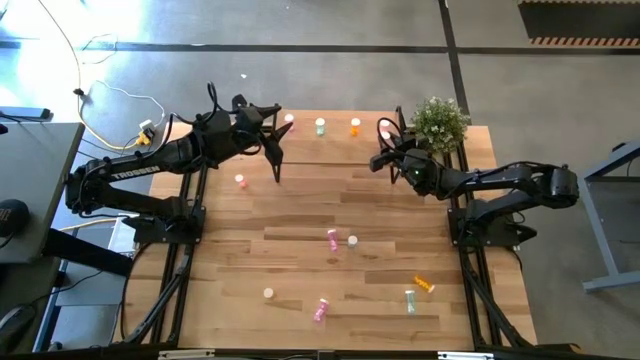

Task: Pick and place medicine bottles onto shelf by color
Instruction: Put the bottom pink pill bottle on the shelf aligned with the other pink bottle, then put the left orange pill bottle on the shelf aligned with the other orange pill bottle

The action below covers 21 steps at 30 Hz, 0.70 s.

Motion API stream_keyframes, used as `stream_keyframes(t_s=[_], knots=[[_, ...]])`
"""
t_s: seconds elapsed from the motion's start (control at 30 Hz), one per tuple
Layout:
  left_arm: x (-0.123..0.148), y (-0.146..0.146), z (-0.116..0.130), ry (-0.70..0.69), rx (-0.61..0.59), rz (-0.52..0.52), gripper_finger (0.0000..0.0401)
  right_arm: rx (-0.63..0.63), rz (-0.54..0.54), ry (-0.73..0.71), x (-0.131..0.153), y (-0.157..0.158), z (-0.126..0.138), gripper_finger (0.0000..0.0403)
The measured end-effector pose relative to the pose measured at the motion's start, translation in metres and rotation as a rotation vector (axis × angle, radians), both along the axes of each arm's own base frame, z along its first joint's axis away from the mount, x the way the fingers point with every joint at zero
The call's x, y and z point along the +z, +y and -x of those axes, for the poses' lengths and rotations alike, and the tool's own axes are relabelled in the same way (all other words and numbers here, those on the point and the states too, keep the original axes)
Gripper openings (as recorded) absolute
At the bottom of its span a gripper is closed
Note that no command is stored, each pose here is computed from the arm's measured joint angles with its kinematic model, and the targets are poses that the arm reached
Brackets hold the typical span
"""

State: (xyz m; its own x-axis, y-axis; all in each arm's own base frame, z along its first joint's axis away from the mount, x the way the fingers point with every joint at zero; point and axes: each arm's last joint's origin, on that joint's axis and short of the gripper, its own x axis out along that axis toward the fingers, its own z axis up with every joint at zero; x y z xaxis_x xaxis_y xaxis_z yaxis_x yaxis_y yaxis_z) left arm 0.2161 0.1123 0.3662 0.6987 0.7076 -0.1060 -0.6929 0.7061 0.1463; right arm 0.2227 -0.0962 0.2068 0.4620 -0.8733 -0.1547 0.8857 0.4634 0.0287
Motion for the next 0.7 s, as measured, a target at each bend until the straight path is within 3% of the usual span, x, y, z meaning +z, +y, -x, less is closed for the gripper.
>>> stream_keyframes(t_s=[0.7], knots=[[0.0,0.0,0.0,0.0,0.0,0.0,0.0235,0.003,0.009,-0.057,0.0078,0.0018,0.0038,0.0164]])
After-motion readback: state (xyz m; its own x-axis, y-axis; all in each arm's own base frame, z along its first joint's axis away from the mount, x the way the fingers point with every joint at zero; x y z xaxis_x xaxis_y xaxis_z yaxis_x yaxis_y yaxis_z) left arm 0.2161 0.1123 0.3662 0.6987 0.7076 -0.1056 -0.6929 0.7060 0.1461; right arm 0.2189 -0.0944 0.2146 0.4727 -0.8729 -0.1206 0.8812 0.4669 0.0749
